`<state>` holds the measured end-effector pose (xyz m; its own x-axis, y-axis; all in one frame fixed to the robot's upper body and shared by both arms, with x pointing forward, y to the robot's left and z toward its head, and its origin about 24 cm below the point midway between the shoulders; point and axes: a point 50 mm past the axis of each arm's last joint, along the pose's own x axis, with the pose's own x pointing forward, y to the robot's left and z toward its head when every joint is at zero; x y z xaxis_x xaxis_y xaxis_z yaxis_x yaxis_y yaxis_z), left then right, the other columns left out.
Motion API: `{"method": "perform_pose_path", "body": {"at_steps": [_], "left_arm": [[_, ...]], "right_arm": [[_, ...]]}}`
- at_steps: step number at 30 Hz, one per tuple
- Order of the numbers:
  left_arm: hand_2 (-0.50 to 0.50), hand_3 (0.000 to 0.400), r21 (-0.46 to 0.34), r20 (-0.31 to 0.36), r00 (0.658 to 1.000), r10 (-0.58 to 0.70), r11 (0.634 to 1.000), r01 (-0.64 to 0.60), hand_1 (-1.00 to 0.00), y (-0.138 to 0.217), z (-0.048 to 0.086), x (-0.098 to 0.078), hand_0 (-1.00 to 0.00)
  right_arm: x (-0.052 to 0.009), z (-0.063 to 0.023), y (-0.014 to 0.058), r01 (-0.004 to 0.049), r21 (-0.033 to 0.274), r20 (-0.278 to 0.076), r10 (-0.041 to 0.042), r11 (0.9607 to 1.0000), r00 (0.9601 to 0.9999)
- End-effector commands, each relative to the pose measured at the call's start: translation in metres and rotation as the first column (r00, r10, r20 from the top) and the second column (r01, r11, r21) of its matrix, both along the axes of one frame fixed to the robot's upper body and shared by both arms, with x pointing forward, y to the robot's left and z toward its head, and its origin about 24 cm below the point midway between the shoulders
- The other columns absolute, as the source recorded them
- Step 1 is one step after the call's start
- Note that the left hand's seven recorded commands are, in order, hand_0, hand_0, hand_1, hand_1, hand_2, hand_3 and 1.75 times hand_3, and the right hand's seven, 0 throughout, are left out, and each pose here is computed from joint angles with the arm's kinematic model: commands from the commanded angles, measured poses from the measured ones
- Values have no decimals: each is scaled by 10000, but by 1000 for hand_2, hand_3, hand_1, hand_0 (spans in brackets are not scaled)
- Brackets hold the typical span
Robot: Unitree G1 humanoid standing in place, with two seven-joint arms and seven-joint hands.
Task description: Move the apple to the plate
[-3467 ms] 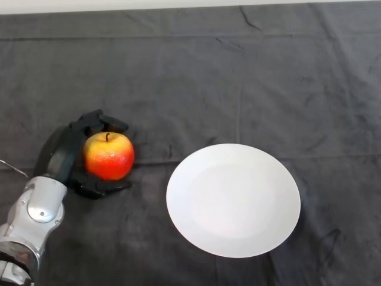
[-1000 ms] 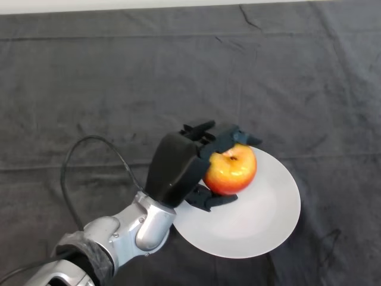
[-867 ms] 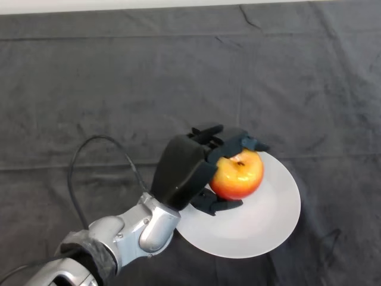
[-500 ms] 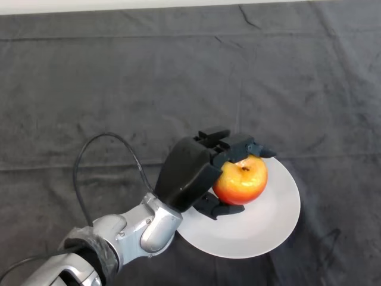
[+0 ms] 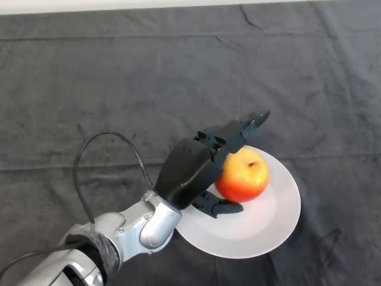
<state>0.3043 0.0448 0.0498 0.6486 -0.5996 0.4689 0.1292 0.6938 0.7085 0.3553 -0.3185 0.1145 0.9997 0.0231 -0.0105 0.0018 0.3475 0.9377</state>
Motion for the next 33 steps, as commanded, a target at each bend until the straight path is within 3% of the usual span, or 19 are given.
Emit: {"method": "perform_pose_path", "body": {"at_steps": [1, 12, 21, 33], "left_arm": [[0, 0, 669, 106, 9999, -122, 9977, 115, 0, 49, 36, 76, 0], [0, 0, 549, 194, 9992, 360, 9978, -371, 0, 298, 138, 182, 0], [0, 0, 19, 472, 9893, 1382, 9904, -1385, 0, 738, 280, 275, 0], [0, 0, -1084, 618, 9418, 3304, 9403, -3227, 0, 1310, 392, 297, 0]], "right_arm": [[-85, -84, -99, 293, 55, -236, -292, 9996, 9993], [-85, -84, -99, 293, 53, -236, -292, 9996, 9993], [-85, -84, -99, 293, 52, -236, -292, 9996, 9993], [-85, -84, -99, 293, 51, -236, -292, 9996, 9993]]}}
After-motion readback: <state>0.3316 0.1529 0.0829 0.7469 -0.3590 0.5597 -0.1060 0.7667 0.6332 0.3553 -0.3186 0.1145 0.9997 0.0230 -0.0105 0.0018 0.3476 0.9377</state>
